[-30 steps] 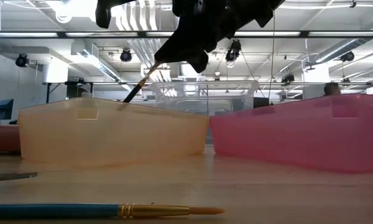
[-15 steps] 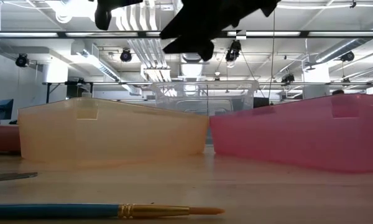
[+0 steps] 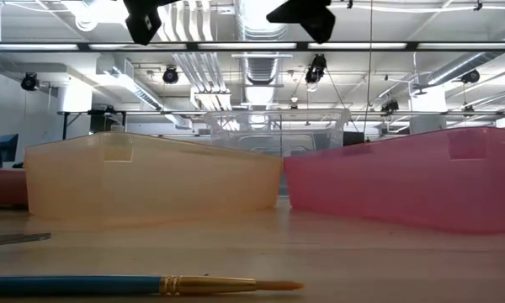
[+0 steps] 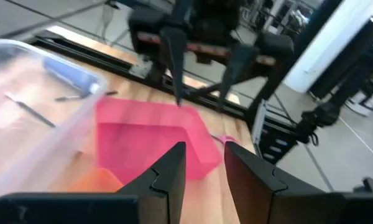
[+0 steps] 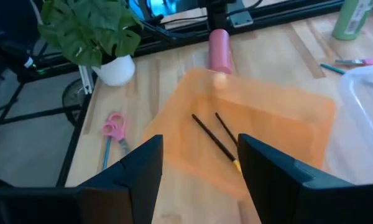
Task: Pick & Place Paint Supplies
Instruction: Put the bottom blue paint brush into the orange bin
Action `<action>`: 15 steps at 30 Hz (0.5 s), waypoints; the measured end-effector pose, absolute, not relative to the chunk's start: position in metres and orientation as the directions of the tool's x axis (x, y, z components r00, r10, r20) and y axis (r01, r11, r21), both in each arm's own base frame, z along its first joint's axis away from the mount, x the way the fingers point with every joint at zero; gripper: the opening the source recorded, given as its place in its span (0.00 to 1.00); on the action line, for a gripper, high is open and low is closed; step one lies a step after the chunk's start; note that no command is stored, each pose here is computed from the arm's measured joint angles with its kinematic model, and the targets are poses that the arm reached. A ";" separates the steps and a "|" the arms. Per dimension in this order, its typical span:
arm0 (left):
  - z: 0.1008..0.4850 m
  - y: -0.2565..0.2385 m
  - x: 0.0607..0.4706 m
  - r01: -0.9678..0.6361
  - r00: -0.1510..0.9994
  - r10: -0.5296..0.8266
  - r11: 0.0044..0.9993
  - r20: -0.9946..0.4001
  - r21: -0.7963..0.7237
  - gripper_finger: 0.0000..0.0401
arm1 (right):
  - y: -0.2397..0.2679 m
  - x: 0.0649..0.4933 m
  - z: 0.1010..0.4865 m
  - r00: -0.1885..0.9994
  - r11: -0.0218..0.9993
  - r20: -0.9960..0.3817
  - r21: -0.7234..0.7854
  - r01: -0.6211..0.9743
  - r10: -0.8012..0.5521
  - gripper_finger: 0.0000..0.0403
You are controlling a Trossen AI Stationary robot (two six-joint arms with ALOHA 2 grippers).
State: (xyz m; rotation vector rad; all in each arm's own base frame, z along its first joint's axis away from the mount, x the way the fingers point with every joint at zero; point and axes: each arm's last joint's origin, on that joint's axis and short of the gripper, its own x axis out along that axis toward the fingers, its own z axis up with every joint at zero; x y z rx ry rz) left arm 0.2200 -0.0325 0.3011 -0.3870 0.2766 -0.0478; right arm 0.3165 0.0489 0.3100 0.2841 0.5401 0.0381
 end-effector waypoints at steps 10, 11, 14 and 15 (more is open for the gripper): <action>0.322 -0.059 0.274 0.019 0.913 -0.148 0.947 -0.381 -0.321 0.30 | 0.072 0.277 0.296 0.848 0.931 -0.494 0.366 0.004 0.191 0.50; 0.323 -0.060 0.279 0.014 0.904 -0.144 0.951 -0.402 -0.309 0.30 | 0.075 0.274 0.294 0.850 0.927 -0.486 0.375 -0.007 0.204 0.50; 0.327 -0.063 0.291 -0.004 0.890 -0.130 0.956 -0.437 -0.292 0.30 | 0.088 0.266 0.290 0.847 0.920 -0.468 0.388 -0.059 0.252 0.50; 0.328 -0.063 0.293 -0.013 0.885 -0.122 0.958 -0.450 -0.286 0.30 | 0.093 0.263 0.288 0.841 0.918 -0.468 0.389 -0.079 0.270 0.50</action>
